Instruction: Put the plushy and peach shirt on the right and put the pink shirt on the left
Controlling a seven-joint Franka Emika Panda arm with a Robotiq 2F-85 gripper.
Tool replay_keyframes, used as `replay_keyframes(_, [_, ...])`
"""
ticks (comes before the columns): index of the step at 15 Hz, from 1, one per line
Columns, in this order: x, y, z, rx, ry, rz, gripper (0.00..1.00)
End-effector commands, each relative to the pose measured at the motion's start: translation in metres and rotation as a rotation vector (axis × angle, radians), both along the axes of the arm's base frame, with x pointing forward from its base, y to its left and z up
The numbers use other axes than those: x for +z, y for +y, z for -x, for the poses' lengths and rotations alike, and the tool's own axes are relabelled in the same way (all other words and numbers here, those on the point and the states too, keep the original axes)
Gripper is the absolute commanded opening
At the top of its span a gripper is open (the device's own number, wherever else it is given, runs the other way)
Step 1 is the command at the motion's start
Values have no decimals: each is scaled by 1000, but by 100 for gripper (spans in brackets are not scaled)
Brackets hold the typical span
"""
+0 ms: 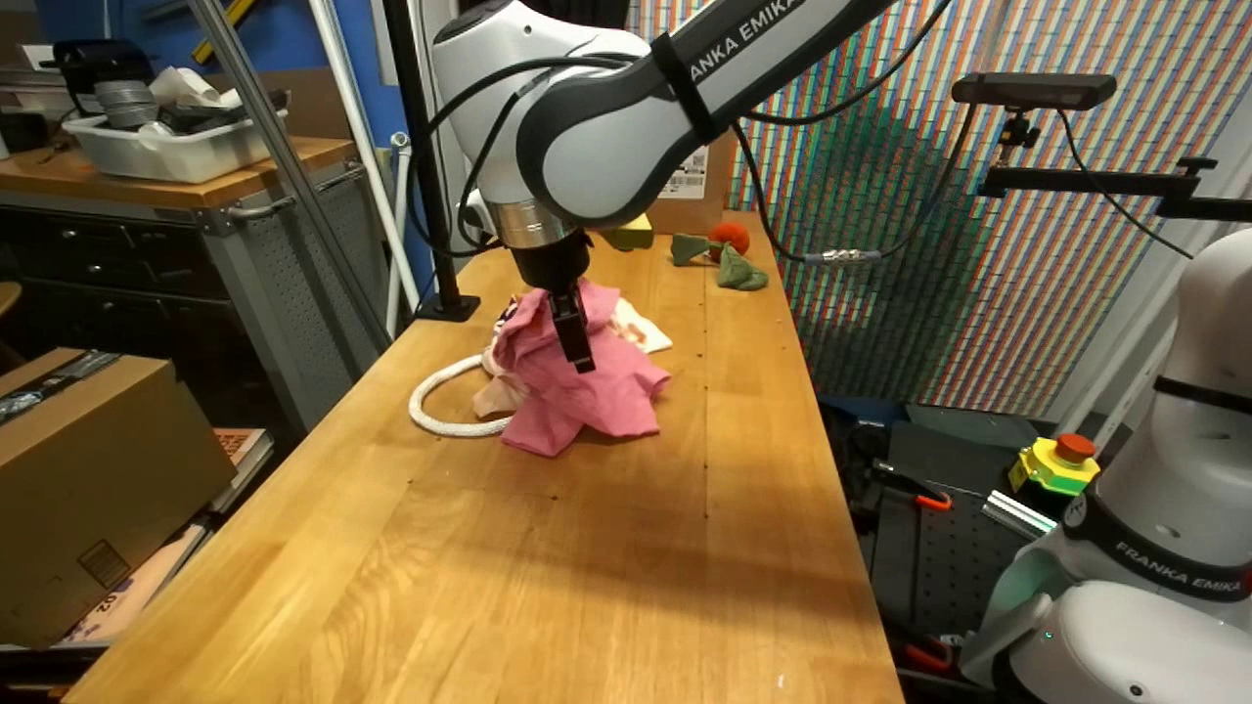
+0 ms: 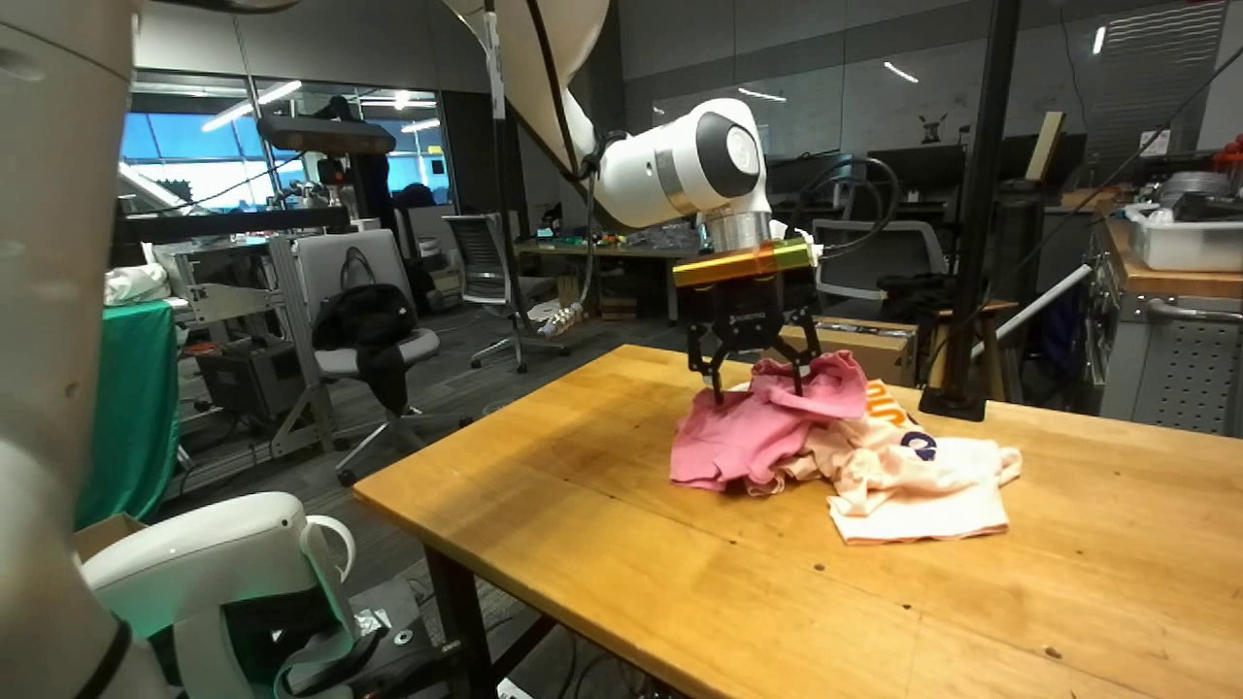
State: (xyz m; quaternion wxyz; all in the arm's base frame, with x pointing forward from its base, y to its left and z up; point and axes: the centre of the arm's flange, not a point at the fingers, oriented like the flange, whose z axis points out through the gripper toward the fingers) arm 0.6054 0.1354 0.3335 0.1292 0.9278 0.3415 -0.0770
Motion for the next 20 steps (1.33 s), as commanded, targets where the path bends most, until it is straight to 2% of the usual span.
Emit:
replay_keyframes(1, [-5, 2, 13, -15, -69, 39, 100])
replay_keyframes(13, [-34, -3, 25, -97, -124, 109, 98])
replay_keyframes(14, [-35, -3, 25, -101, -127, 114, 74])
replay_keyframes(16, [-35, -4, 27, -111, -129, 116, 69])
replay_keyframes(20, [-36, -5, 28, -130, -130, 117, 38])
